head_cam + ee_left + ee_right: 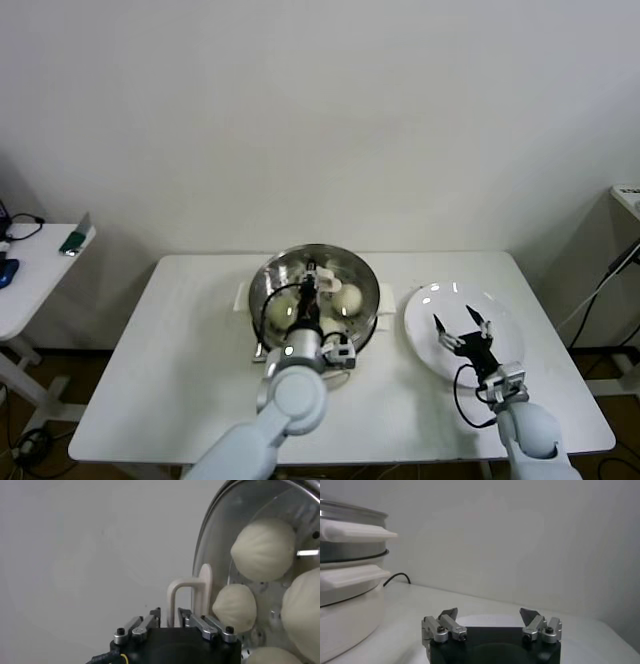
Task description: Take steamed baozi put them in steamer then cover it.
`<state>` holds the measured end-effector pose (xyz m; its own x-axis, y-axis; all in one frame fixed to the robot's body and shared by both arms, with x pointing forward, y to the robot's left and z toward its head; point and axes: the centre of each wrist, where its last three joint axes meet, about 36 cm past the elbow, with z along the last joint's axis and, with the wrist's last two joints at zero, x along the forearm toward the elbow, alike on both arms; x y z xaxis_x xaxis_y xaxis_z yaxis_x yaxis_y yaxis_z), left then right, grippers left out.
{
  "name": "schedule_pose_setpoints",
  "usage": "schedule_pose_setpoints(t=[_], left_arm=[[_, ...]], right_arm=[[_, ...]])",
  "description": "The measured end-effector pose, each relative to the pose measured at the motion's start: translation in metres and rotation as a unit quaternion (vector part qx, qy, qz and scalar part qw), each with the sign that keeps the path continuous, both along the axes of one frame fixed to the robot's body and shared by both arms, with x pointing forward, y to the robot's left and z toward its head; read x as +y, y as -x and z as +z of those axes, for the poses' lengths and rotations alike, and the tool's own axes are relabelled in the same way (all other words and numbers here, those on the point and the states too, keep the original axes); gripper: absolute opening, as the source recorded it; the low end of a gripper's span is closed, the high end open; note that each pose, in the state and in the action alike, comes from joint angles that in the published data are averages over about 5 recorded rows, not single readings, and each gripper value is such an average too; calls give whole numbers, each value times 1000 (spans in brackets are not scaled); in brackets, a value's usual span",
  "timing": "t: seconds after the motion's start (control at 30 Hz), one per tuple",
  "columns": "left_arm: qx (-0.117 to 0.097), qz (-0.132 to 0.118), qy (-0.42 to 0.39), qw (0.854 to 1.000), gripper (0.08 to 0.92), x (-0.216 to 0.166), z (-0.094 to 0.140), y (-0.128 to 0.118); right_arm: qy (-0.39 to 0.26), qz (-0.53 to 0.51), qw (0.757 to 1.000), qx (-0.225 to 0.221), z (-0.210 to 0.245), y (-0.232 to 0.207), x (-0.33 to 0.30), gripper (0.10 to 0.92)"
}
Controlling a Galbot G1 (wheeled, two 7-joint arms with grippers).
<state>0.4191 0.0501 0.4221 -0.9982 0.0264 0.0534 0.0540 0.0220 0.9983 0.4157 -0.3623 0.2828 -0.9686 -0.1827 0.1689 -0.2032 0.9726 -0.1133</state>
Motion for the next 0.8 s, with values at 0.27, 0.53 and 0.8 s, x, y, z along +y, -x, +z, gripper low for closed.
schedule_pose_setpoints(t=[0.27, 0.53, 0.8], left_arm=[[-5, -7, 24, 1000, 543, 19, 18, 12], [10, -23, 63, 998, 764, 42, 34, 40], [46, -33, 107, 993, 822, 71, 43, 64]], right_arm=[[3, -7, 1000, 17, 6, -1, -1, 823], [6, -13, 999, 32, 12, -3, 0, 823], [9, -16, 999, 41, 17, -5, 3, 823]])
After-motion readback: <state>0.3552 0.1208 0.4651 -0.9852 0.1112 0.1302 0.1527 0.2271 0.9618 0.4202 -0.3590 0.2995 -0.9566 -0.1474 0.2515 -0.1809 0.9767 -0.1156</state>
